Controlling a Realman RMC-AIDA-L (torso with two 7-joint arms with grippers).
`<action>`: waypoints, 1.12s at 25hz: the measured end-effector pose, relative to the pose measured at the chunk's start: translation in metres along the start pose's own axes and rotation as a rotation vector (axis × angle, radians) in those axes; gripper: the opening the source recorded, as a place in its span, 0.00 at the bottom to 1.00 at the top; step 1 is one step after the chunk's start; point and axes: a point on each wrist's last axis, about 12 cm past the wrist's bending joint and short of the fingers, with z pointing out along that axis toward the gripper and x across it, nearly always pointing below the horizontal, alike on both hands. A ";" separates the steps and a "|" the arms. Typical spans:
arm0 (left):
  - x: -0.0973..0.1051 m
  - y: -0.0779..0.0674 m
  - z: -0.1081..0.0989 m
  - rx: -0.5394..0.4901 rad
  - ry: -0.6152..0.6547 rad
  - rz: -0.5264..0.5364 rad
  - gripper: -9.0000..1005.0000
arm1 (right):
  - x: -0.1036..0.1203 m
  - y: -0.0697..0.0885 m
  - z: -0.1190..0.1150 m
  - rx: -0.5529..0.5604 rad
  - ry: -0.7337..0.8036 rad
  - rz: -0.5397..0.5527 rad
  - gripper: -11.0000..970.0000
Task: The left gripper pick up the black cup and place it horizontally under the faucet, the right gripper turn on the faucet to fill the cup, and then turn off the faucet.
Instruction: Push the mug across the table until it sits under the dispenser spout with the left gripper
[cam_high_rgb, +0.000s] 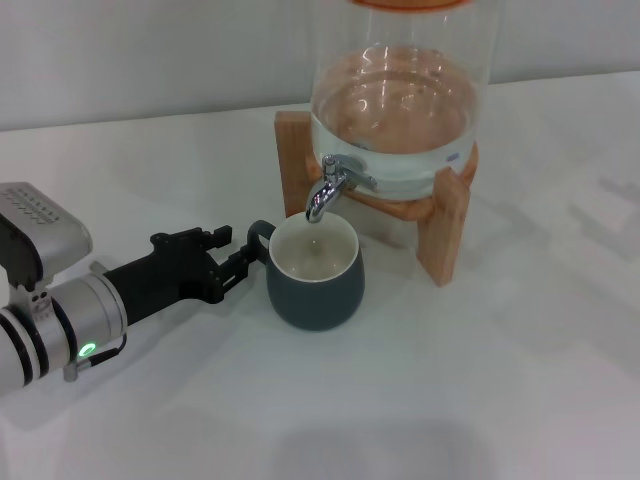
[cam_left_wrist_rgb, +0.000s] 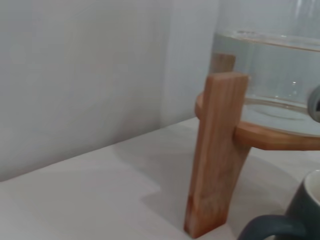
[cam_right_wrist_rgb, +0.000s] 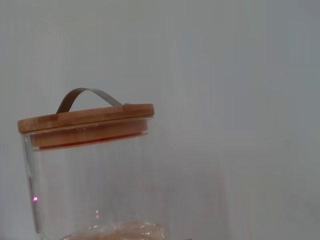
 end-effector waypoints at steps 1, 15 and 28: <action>0.000 -0.001 0.000 0.007 0.001 0.005 0.43 | 0.000 0.000 0.000 0.000 0.000 0.000 0.75; -0.001 -0.002 -0.003 0.038 -0.009 0.024 0.46 | -0.001 -0.002 -0.002 0.016 -0.006 0.000 0.75; 0.007 0.007 -0.032 0.010 -0.091 -0.003 0.48 | 0.000 -0.002 -0.003 0.016 -0.005 -0.003 0.75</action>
